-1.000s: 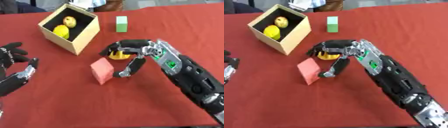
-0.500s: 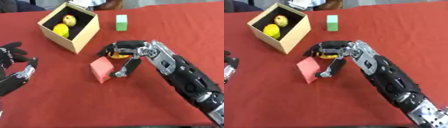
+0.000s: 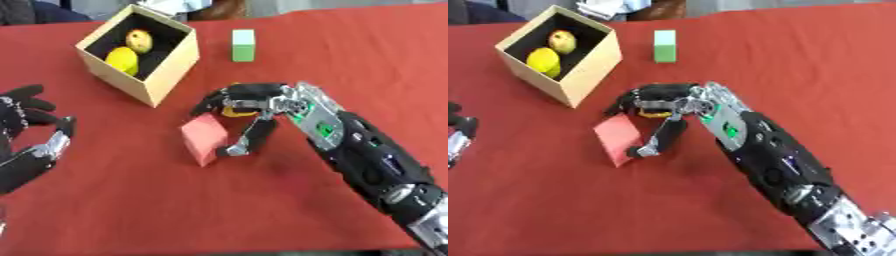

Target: Pick up objects on the table and place them in the box.

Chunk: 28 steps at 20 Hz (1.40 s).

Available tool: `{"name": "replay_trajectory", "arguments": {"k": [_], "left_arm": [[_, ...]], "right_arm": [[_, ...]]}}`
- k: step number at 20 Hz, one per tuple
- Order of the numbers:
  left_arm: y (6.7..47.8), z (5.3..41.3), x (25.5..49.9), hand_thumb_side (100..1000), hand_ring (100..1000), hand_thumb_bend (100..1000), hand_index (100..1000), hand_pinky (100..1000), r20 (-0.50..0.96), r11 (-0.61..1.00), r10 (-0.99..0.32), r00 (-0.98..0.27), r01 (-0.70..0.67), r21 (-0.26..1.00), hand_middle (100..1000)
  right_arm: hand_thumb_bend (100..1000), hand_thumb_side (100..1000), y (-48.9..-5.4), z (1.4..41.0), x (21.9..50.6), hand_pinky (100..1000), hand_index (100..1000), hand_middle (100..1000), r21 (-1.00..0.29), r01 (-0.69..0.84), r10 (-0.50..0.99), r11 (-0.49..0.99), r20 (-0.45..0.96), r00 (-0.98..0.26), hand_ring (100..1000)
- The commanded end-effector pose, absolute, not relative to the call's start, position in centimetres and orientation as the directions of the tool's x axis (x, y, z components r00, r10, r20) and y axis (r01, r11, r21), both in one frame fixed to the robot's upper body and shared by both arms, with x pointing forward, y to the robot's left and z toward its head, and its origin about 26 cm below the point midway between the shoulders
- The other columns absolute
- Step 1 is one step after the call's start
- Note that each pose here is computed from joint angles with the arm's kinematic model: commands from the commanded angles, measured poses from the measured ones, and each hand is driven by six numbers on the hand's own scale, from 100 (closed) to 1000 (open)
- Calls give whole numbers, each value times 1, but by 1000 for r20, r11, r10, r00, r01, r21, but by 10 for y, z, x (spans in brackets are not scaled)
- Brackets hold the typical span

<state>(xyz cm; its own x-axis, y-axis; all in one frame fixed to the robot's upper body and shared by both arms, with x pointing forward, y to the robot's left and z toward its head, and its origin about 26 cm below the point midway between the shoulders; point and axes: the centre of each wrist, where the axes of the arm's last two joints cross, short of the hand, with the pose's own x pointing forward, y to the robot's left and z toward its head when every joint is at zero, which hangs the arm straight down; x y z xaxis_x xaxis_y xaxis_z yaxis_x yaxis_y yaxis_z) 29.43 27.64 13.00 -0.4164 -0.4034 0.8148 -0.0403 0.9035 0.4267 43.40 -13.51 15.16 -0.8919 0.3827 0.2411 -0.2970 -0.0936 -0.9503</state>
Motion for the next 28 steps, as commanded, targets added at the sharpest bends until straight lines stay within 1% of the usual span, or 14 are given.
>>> {"name": "replay_trajectory", "arguments": {"k": [1,2,3,4,8,12,16,17,18,22,25,28], "left_arm": [[277,136,295,258,584,389,824,698,802,899,-410,-434,-47,435,587],[277,135,295,260,583,388,824,698,802,899,-410,-434,-47,435,587],[277,135,295,260,583,388,824,698,803,900,-410,-433,-47,434,587],[277,135,295,260,583,386,824,698,803,900,-410,-432,-47,434,586],[277,135,295,259,581,383,824,698,803,900,-410,-433,-50,432,585],[278,136,295,258,581,379,824,699,801,900,-414,-433,-59,433,585],[279,136,295,258,581,379,824,699,800,899,-416,-433,-61,434,585],[279,136,295,255,577,374,821,697,801,899,-416,-431,-63,433,580],[280,135,294,255,577,374,821,697,803,900,-417,-426,-73,429,580],[272,136,293,247,578,371,819,698,800,911,-393,-452,-75,405,580],[263,134,294,247,580,370,819,699,802,920,-362,-475,-45,388,578],[254,132,295,243,583,368,820,700,797,922,-336,-501,-4,386,577]], "right_arm": [[309,317,-135,165,437,730,823,654,-966,-253,386,-62,210,-898,780],[285,282,-135,166,437,717,778,601,-969,-244,389,-43,209,-897,758],[280,275,-136,167,437,713,767,588,-972,-235,391,-22,208,-897,753],[260,253,-136,168,437,701,727,545,-974,-225,393,0,207,-896,735],[223,219,-138,173,437,683,690,499,-980,-181,397,77,197,-897,706],[204,206,-141,186,436,678,691,499,-978,-152,393,141,196,-898,699],[204,206,-141,191,434,678,691,499,-977,-152,391,152,201,-898,699],[211,191,-142,192,434,690,700,509,-977,-150,392,153,199,-898,703],[211,191,-145,202,434,690,700,509,-980,-120,398,160,175,-900,703],[232,175,-174,247,441,699,705,518,-984,5,481,179,83,-873,704],[234,167,-190,258,448,700,703,516,-981,44,547,190,68,-834,702],[233,162,-199,260,458,699,704,516,-975,70,607,209,73,-791,702]]}}
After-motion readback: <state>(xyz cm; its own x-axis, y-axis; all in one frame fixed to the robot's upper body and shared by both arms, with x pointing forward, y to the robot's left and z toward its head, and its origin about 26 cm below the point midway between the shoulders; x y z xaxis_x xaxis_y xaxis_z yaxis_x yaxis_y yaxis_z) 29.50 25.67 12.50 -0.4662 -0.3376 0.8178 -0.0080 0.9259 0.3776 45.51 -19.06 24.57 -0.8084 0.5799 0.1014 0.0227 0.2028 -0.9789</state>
